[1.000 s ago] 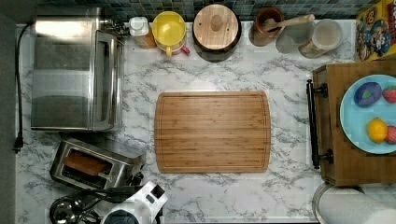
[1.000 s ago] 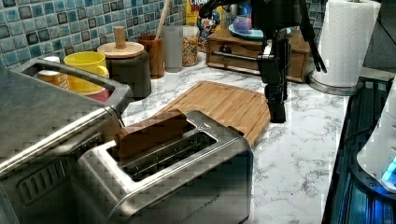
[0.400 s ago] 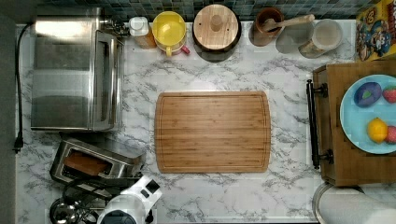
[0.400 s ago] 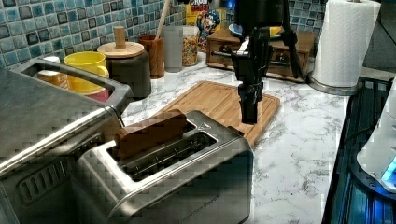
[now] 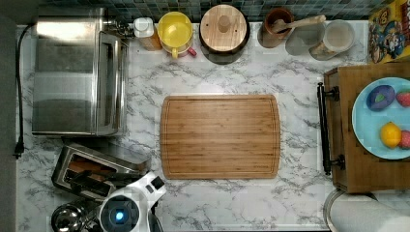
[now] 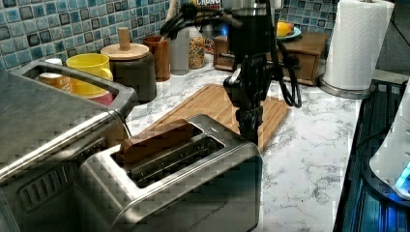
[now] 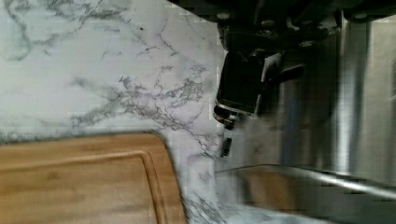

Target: Turn on the toaster.

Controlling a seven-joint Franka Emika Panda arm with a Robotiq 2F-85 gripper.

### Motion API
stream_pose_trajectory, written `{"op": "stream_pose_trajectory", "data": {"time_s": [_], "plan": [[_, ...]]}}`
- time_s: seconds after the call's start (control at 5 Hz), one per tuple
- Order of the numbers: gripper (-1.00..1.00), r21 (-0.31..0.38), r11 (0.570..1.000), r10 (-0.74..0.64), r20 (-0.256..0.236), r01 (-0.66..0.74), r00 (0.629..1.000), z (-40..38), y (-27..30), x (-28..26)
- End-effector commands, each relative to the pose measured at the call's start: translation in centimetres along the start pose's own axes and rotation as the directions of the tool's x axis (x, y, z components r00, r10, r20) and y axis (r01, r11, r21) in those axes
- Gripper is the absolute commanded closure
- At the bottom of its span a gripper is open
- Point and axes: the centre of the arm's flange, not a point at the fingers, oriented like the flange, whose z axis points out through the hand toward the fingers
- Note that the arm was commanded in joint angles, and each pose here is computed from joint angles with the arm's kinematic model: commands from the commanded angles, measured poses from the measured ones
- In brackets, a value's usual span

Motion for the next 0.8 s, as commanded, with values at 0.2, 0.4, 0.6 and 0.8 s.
{"op": "stream_pose_trajectory", "data": {"time_s": [0.2, 0.4, 0.6, 0.8], "plan": [[1.0, 0.09, 0.984, 0.163, -0.112, -0.153, 0.98, -5.0, -0.7, 4.2], [1.0, 0.068, 0.985, 0.166, -0.075, -0.162, 0.983, -3.1, 1.0, 4.7], [1.0, 0.029, 0.981, 0.191, -0.026, -0.19, 0.981, -0.6, 3.0, 5.6], [1.0, 0.004, 0.977, 0.211, 0.034, -0.211, 0.977, 1.8, 4.1, 6.4]]}}
